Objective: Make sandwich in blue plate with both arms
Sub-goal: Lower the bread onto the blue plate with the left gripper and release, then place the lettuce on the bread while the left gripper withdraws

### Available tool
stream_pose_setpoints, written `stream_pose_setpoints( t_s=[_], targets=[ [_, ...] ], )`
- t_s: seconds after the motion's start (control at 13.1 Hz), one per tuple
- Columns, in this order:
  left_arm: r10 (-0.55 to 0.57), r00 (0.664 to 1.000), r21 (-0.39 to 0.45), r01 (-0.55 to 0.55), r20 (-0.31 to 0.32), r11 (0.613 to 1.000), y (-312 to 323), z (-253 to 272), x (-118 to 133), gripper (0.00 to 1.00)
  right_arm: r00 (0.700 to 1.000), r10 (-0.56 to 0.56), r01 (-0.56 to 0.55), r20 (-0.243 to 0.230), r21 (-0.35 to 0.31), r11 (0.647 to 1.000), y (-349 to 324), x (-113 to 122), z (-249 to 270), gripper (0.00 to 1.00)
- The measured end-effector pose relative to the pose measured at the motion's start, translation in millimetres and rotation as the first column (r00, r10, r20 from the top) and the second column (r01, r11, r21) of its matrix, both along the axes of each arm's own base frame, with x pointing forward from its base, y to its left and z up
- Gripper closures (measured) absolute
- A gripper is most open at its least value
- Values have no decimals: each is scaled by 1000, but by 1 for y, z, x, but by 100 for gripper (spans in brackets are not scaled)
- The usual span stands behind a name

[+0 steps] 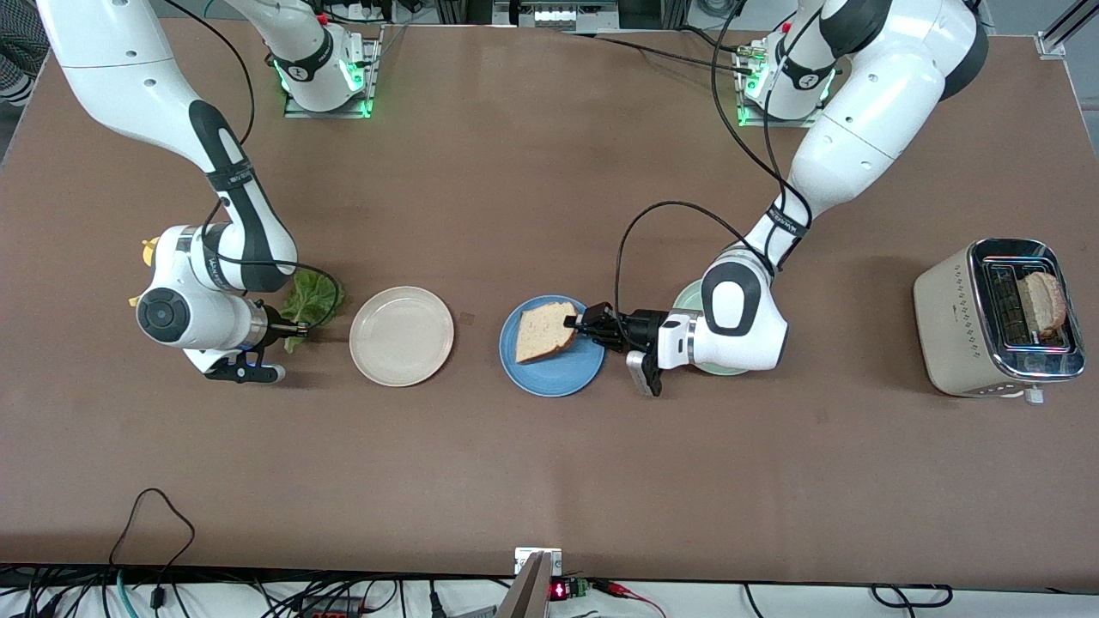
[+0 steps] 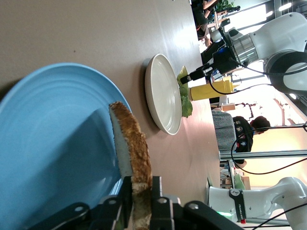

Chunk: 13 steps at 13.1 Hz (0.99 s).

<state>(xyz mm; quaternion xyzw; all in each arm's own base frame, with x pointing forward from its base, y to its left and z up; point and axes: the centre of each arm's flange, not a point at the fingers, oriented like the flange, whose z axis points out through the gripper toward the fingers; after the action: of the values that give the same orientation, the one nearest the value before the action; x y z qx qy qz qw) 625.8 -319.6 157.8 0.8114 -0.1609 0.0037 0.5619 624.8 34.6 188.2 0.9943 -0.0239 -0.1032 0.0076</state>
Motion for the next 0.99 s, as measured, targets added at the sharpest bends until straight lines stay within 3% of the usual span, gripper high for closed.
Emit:
stream_pose_setpoints(
  t_s=[0.15, 0.3, 0.53, 0.61, 0.69, 0.84, 0.91, 0.99],
  targets=[
    [-11, 1000, 22, 10, 24, 1000, 8, 2, 5, 51, 1000, 0, 0, 4, 0, 1000, 0, 2, 3, 96],
    [-94, 994, 89, 90, 47, 992, 22, 10, 10, 31, 1000, -6, 6, -21, 0, 1000, 0, 9, 15, 96],
    [-227, 973, 259, 229, -38, 938, 51, 49, 17, 1, 996, -58, 59, -68, 18, 998, 5, 23, 57, 96],
    [-248, 966, 332, 257, -68, 908, 57, 70, 18, 0, 993, -93, 95, -77, 32, 995, 9, 27, 74, 96],
    [-263, 960, 406, 277, -91, 870, 61, 90, 17, 0, 988, -131, 135, -85, 51, 989, 17, 29, 89, 96],
    [-289, 949, 583, 305, -125, 753, 67, 132, 11, 0, 970, -223, 233, -100, 99, 968, 47, 34, 114, 96],
    [-306, 944, 707, 303, -127, 639, 73, 162, 6, 0, 945, -308, 320, -113, 120, 940, 78, 37, 128, 96],
    [-323, 939, 768, 295, -121, 569, 77, 177, 3, 0, 924, -360, 375, -126, 121, 919, 98, 35, 132, 96]
  ],
)
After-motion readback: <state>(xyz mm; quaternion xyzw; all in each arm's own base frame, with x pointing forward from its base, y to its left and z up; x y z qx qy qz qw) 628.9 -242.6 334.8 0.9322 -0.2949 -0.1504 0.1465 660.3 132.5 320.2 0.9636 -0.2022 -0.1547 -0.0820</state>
